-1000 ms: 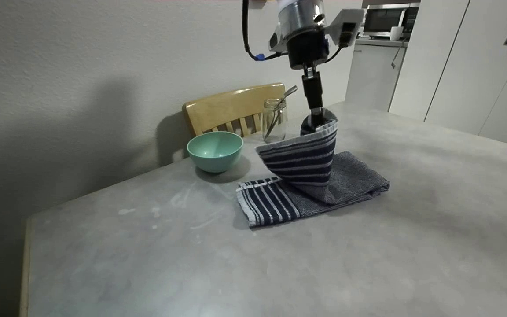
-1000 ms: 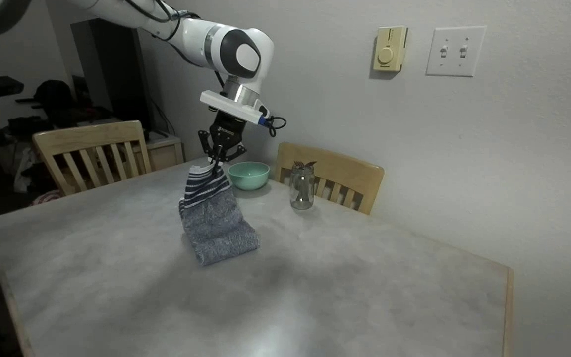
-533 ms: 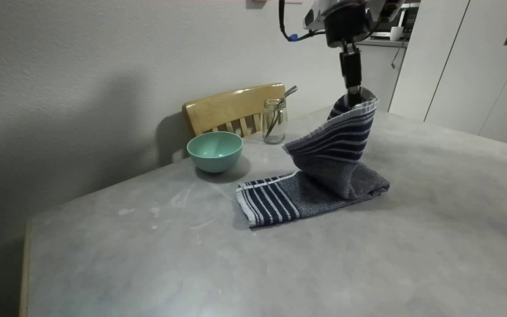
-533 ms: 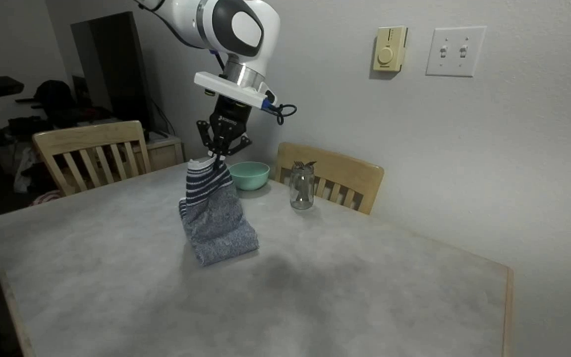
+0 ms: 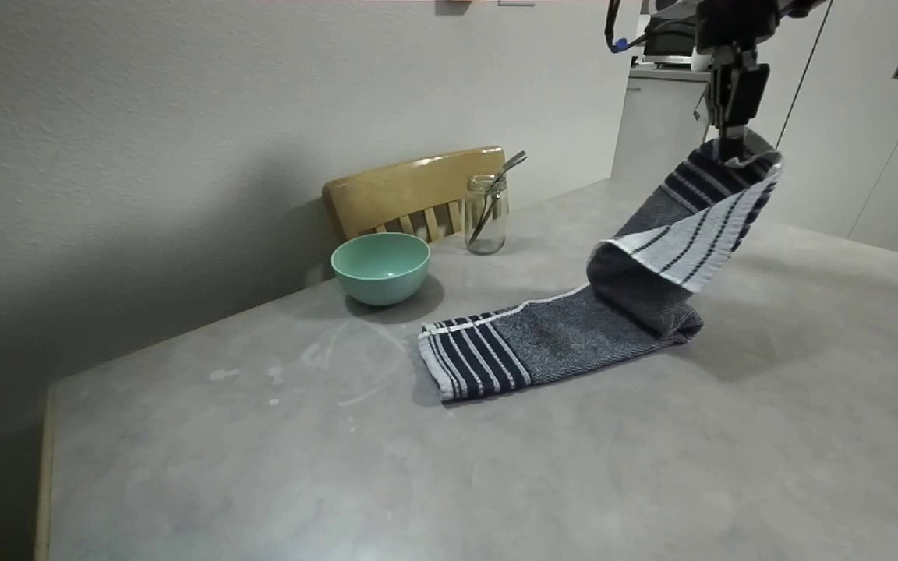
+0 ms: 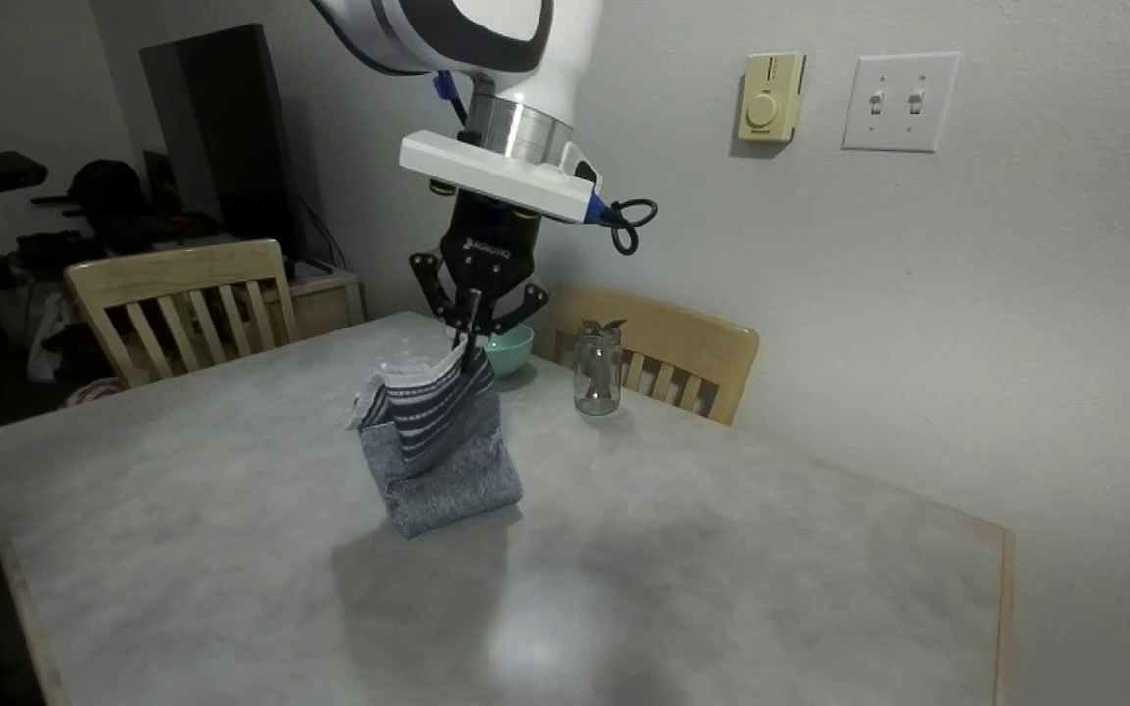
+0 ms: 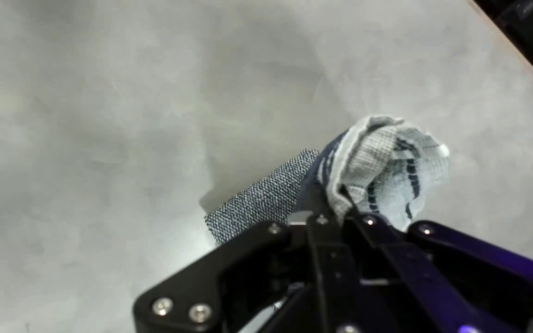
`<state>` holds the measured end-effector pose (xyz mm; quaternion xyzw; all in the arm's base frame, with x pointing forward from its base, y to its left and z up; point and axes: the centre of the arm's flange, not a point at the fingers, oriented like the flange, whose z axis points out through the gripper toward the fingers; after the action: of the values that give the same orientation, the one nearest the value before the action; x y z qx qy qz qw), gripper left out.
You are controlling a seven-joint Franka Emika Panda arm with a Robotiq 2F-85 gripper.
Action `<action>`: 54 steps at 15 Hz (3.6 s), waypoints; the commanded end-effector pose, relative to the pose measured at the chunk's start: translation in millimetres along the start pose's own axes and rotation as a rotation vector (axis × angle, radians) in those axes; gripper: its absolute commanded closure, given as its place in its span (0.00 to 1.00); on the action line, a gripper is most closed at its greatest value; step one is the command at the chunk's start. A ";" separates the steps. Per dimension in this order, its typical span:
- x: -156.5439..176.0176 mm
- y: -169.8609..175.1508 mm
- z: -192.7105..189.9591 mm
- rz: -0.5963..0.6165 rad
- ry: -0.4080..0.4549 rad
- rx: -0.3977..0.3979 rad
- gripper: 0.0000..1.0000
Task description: Unfold the grey towel on the table once.
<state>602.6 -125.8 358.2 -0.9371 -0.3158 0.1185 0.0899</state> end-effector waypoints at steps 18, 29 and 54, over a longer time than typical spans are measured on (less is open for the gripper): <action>-157.0 68.9 42.6 0.017 0.084 -0.086 0.57; -127.8 26.1 44.0 0.264 0.107 -0.172 0.00; -69.0 -18.8 155.4 1.454 0.034 -0.106 0.00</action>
<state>494.2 -128.2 239.8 -0.9416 0.3192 0.1009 -0.0372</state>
